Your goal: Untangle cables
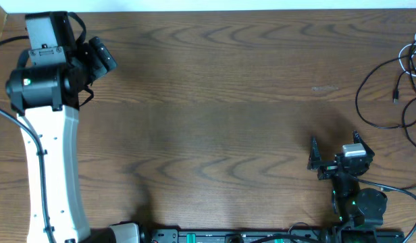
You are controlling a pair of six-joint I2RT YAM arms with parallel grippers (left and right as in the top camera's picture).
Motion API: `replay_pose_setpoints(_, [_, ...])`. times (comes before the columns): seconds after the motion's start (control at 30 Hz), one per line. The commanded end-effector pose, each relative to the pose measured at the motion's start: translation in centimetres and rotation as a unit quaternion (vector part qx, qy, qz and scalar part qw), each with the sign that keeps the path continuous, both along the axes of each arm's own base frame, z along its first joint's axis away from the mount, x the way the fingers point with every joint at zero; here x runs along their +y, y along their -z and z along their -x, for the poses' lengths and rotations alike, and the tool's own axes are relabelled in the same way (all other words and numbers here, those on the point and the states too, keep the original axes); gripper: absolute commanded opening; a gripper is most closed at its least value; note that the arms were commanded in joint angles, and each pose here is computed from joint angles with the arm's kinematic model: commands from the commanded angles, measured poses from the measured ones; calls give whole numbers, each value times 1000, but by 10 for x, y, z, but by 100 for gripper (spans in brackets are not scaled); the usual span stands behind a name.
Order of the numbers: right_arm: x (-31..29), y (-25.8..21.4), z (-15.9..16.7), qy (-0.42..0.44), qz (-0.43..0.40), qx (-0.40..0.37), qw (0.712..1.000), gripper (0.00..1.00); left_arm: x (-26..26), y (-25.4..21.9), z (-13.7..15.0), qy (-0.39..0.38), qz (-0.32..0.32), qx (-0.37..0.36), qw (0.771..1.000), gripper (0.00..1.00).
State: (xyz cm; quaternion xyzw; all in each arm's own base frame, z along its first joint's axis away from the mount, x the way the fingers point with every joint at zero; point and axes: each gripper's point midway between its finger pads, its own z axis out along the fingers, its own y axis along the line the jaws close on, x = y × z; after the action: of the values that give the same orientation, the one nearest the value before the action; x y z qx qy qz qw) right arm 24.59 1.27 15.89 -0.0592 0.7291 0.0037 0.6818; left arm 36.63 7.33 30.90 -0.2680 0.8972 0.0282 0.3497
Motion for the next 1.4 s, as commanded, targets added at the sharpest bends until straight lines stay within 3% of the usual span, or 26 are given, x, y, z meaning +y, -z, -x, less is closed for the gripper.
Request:
replay_pose_setpoints(0.0, [-2,0,0,5,-6,-1,1000,99,0,-19,18,3,-13,-37,999,98])
replay_pose_setpoints(0.23, [-2,0,0,5,-6,-1,1000,99,-16,-13,37,34,-4,-171,985,98])
replay_pose_setpoints(0.47, [-2,0,0,5,-6,-1,1000,99,-31,38,65,65,-5,-258,964,98])
replay_pose_setpoints(0.67, [-2,0,0,5,-6,-1,1000,99,-51,76,82,136,-41,-320,937,98])
replay_pose_setpoints(1.17, [-2,0,0,5,-6,-1,1000,99,-58,142,114,173,-121,-368,906,98])
replay_pose_setpoints(1.37, [-2,0,0,5,-6,-1,1000,99,-60,154,117,185,-134,-355,907,98])
